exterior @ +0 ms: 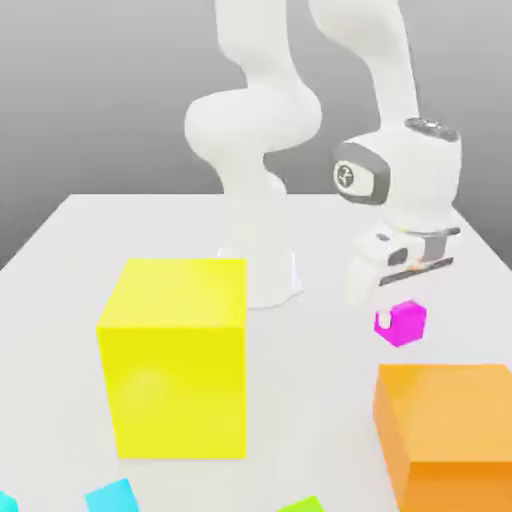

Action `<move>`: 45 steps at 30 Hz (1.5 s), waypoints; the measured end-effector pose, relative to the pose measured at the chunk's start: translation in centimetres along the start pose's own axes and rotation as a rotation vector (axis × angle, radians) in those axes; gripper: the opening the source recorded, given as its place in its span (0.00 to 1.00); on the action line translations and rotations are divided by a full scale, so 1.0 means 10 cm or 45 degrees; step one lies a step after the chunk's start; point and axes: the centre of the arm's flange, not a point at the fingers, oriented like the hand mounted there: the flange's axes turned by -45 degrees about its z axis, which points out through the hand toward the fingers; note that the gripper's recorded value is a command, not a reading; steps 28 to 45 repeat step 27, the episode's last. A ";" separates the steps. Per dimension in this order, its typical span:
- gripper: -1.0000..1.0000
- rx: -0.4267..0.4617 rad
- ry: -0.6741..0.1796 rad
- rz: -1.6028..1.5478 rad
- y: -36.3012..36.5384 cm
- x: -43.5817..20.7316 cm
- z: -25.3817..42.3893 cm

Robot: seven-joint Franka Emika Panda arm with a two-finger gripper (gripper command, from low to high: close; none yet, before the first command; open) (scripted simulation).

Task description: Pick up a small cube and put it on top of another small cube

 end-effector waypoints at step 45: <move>1.00 0.033 -0.064 0.211 2.96 1.44 0.38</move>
